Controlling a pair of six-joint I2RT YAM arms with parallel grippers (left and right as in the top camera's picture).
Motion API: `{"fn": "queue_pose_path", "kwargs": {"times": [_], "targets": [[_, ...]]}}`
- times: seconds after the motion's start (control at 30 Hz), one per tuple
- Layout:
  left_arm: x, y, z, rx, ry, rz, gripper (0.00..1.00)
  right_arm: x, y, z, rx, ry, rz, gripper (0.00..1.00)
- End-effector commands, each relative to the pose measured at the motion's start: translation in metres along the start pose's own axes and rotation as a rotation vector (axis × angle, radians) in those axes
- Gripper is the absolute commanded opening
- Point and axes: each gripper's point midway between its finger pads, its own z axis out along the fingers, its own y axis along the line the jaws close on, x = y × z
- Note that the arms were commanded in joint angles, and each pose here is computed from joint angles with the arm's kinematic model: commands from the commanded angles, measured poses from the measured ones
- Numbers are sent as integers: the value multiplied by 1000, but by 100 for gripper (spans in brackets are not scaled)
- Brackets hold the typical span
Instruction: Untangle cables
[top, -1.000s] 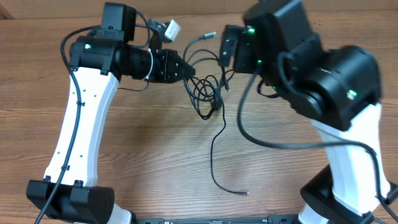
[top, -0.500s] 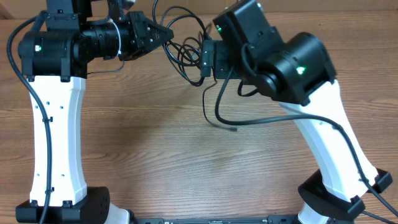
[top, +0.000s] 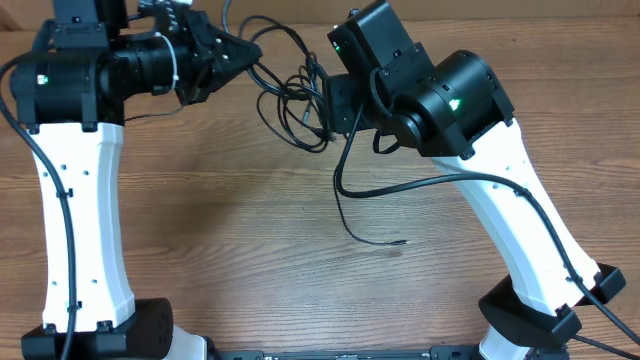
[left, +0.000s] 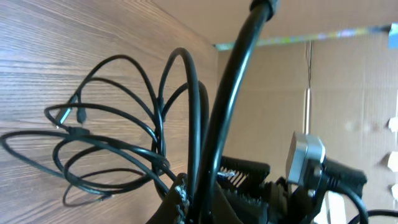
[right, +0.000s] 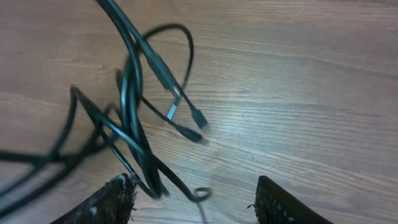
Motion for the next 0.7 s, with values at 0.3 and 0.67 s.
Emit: {"fn": "queue_pose_path", "kwargs": {"times": [0.3,0.67], "targets": [[2,-3,-22,18,-17,-161,4,11,35,14,-197,66,-329,66],[3,-6,-22,31,-5,-188,4,14,42,60,-183,124,-339,55]]}}
